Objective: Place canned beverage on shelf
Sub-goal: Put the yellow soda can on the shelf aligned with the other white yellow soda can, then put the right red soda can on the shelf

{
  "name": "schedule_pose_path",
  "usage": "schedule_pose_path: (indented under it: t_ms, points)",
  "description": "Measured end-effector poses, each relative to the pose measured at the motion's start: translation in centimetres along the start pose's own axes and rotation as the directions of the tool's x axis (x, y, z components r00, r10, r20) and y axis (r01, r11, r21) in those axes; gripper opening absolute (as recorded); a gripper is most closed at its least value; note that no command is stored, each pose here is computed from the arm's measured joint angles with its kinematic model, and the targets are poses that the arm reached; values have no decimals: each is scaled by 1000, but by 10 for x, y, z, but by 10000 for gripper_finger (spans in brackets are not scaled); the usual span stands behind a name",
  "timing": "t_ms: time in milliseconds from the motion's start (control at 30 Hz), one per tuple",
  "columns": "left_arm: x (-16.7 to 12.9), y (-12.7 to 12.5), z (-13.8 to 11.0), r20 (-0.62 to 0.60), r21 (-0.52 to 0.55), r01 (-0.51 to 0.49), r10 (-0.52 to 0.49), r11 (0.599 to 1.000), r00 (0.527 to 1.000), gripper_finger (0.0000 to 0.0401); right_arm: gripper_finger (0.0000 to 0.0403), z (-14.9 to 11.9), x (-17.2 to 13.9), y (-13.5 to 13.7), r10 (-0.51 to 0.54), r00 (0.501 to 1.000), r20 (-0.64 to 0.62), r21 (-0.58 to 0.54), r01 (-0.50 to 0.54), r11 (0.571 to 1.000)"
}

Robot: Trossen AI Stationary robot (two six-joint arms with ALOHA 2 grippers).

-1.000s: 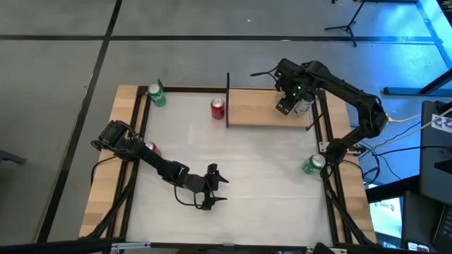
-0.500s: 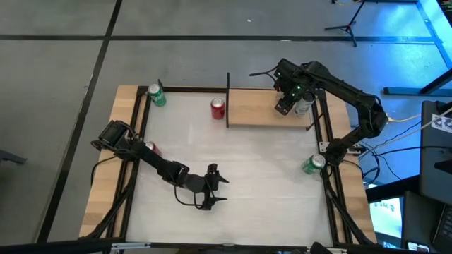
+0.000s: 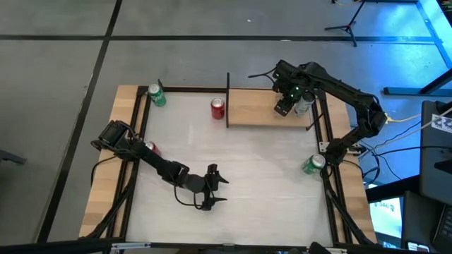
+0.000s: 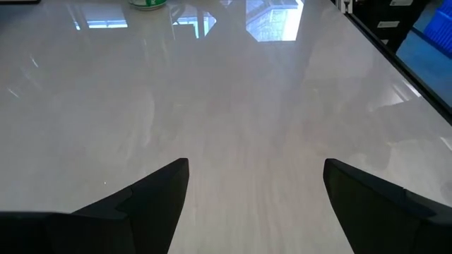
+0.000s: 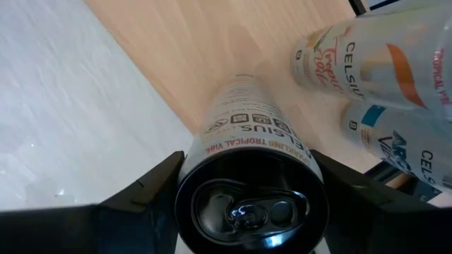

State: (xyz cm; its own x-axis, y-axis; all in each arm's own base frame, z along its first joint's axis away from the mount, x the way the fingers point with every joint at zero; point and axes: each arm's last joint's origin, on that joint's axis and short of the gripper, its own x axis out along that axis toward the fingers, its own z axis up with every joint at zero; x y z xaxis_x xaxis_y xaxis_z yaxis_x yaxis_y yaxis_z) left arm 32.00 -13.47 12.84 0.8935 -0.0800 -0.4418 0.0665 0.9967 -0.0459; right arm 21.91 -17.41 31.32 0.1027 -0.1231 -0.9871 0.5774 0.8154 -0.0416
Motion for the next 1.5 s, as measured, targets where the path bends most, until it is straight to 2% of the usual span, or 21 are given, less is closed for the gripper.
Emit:
schedule_pose_path:
  t_ms: [133,367,433,600,833,933,1033,1167,1367,1500]
  points:
    - [0,0,0,0,0,0,0,1000,1000,318,247,0,0,0,-15,1000,-3,0,15,1000]
    - [0,0,0,0,0,0,0,1000,1000,318,370,0,0,-1,-41,999,-4,-4,41,999]
    - [0,0,0,0,0,0,0,1000,1000,318,388,0,0,-2,-67,998,-7,-5,67,998]
    - [0,0,0,0,0,0,0,1000,1000,318,373,1,-13,-3,-90,996,13,-6,90,996]
    - [0,1,0,1,0,-2,2,1000,1000,318,354,-4,-51,8,-74,996,42,-1,74,997]
    - [0,0,1,10,0,0,0,1000,1000,318,353,-11,-71,24,-53,991,121,-15,56,998]
    - [0,1,4,42,-12,-6,6,1000,999,318,353,-20,-87,46,-26,976,215,-88,46,995]
    - [0,0,5,54,-18,2,-1,1000,999,318,353,-34,-101,79,65,930,362,-202,10,979]
    - [-12,1,20,76,-49,-3,7,999,997,318,353,-55,-92,128,219,848,482,-385,-20,923]
    - [-31,8,37,66,-53,-45,48,998,997,318,353,-71,-73,154,309,814,492,-524,-6,852]
